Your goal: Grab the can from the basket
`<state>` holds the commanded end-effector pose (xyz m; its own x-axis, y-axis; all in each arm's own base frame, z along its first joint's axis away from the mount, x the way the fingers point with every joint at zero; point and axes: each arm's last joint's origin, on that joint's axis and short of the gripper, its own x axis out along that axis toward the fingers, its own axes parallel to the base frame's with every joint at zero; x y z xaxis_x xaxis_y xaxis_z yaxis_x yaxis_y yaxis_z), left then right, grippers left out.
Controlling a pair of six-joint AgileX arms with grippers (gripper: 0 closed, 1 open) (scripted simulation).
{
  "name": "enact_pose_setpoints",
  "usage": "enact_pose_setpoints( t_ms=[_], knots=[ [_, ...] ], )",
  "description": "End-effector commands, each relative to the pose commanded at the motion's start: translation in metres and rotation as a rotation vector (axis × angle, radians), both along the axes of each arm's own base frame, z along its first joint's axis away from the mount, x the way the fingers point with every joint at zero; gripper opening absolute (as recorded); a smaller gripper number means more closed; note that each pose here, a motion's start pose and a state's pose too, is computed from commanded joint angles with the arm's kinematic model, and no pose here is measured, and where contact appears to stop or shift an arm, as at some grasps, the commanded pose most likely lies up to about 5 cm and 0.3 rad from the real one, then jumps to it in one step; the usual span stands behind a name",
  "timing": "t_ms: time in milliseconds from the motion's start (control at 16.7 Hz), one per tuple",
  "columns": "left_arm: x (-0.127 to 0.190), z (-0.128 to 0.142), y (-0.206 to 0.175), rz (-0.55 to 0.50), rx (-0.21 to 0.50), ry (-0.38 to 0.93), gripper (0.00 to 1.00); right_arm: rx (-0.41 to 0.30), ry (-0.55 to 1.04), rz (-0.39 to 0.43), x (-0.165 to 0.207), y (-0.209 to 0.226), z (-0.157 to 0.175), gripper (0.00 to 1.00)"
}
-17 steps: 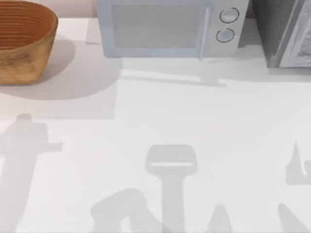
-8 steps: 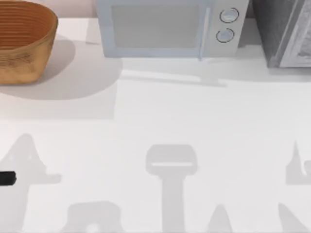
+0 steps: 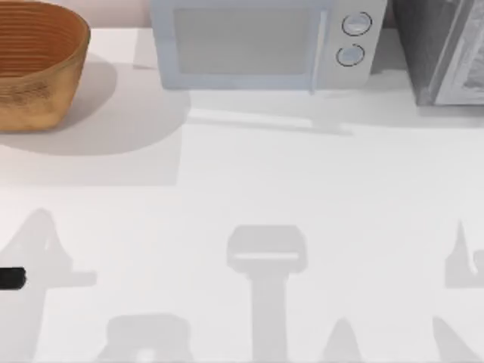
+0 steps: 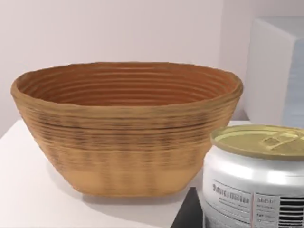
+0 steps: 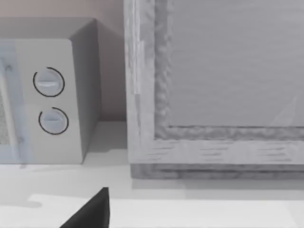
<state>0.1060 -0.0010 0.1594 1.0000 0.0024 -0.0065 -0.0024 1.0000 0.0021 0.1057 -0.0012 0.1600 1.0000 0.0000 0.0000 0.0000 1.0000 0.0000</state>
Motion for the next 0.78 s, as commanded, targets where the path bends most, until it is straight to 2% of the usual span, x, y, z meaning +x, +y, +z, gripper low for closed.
enact_pose_setpoints(
  t_ms=[240, 780],
  knots=[
    [0.004, 0.022, -0.003, -0.071, -0.002, -0.046, 0.00, 0.000, 0.000, 0.000, 0.000, 0.000, 0.000, 1.00],
    [0.048, 0.087, -0.015, -0.365, 0.000, -0.143, 0.00, 0.000, 0.000, 0.000, 0.000, 0.000, 0.000, 1.00]
  ],
)
